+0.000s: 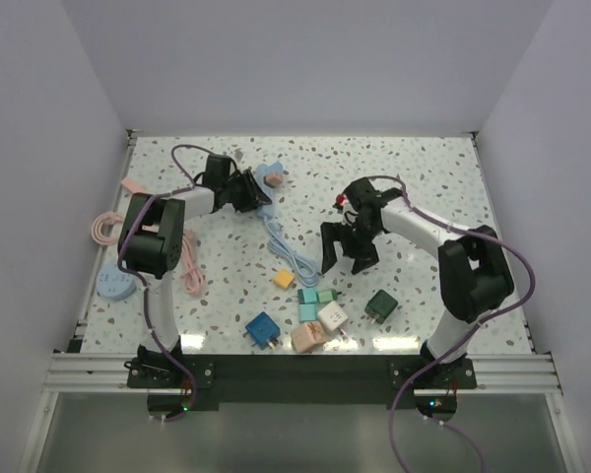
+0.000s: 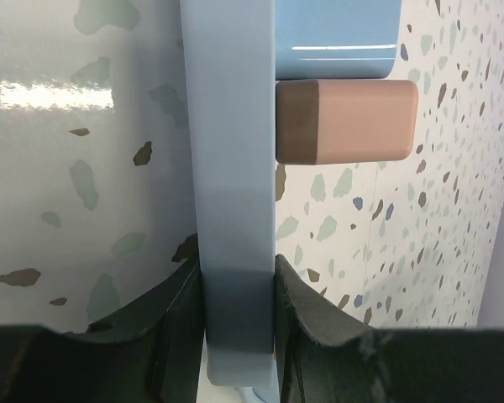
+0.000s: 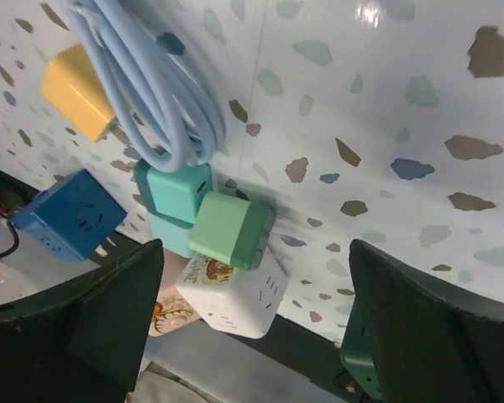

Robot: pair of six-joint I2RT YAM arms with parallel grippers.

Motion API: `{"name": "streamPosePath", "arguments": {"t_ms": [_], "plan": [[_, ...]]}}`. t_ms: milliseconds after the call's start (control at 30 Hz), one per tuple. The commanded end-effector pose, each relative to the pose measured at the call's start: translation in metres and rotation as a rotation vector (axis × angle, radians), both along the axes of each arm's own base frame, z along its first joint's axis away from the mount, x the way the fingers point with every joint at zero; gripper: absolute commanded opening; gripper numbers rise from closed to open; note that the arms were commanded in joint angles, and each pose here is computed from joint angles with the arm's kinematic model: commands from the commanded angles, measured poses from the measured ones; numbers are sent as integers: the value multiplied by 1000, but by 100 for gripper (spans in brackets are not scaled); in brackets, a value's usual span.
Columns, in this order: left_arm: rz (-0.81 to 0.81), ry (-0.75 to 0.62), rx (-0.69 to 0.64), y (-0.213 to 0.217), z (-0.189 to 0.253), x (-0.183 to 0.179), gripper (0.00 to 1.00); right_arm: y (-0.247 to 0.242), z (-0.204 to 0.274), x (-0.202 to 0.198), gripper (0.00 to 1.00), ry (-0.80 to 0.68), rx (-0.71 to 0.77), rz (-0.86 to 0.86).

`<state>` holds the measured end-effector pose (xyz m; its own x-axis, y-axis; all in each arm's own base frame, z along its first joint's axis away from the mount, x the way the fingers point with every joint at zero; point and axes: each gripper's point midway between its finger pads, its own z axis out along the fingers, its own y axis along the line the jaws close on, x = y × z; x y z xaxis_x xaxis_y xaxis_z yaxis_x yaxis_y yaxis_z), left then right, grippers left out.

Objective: Pull the plug off the socket

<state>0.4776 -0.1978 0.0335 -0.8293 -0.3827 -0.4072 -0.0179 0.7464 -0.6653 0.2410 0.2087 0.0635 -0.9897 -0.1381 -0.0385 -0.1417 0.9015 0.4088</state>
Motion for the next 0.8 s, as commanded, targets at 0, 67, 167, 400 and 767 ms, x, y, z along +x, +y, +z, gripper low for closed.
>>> {"name": "streamPosePath", "arguments": {"t_ms": [0, 67, 167, 400, 767], "plan": [[-110, -41, -16, -13, 3, -6, 0, 2, 44, 40, 95, -177, 12, -32], [-125, -35, -17, -16, 1, -10, 0, 16, 58, 71, 95, -263, 58, -74], [-172, -33, -17, -27, -2, -18, 0, 42, 66, 115, 95, -346, 148, -138], [-225, -15, -21, -56, -7, -40, 0, 89, 54, 198, 94, -430, 320, -341], [-243, 15, -25, -67, -17, -54, 0, 103, 31, 251, 93, -502, 316, -445]]}}
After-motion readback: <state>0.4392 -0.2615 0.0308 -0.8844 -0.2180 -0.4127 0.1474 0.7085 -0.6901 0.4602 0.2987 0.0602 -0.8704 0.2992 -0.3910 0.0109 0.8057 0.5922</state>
